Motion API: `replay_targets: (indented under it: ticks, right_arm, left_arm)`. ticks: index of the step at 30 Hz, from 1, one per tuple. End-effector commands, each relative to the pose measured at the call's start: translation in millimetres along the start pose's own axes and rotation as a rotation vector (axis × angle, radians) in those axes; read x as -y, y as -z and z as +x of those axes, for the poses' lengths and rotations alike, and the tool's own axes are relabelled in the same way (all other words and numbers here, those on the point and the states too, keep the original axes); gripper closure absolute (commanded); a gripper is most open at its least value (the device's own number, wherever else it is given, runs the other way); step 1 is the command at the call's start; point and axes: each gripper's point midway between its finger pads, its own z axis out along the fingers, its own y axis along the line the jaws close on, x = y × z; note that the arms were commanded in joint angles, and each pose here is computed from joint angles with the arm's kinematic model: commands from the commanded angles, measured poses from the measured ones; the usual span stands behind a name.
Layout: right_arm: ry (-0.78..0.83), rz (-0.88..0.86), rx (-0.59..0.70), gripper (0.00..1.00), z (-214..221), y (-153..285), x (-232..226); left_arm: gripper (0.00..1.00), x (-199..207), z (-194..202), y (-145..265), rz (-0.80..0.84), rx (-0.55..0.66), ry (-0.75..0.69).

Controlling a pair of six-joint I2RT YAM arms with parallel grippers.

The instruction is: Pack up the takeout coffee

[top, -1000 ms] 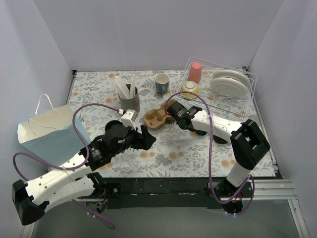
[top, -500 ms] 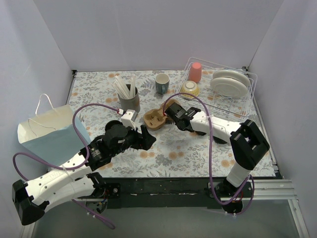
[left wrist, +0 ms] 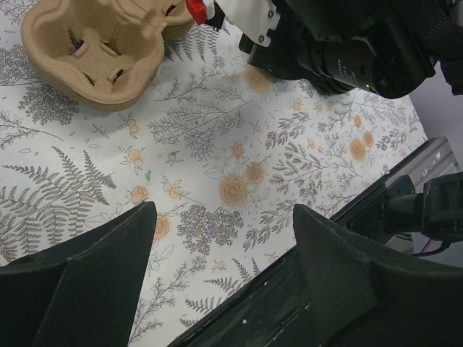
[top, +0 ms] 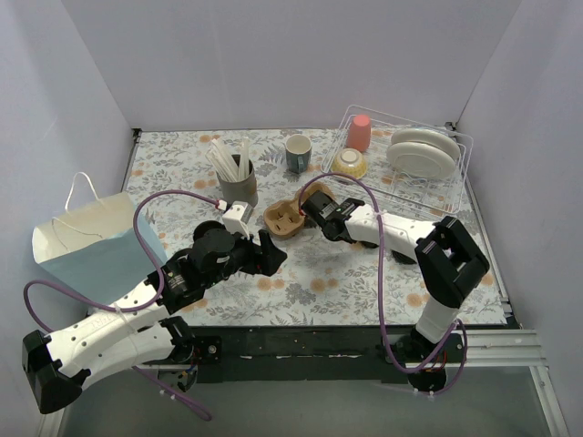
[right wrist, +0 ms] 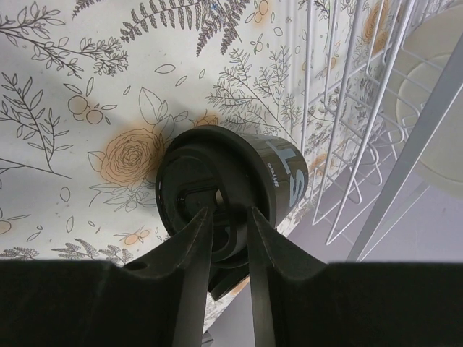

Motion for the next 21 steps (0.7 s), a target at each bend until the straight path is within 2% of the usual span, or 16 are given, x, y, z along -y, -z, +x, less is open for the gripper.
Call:
replay_targets:
  ticks: [1,6,16,21]
  right_arm:
    - [0.015,0.044,-0.006,0.68,-2,-4,5]
    - [0.028,0.073,-0.023,0.73,-1,-7,7]
    - [0.015,0.106,-0.01,0.98,-3,-4,13]
    - [-0.061,0.123,0.042,0.99,-11,9,26]
  left_arm:
    - [0.24,-1,-3,2,0.004,0.02,0.001]
    - [0.24,-1,-3,2,0.002,0.02,0.0]
    - [0.24,0,-3,3,0.003,0.022,0.0]
    - [0.24,-1,-4,3,0.003,0.024,0.001]
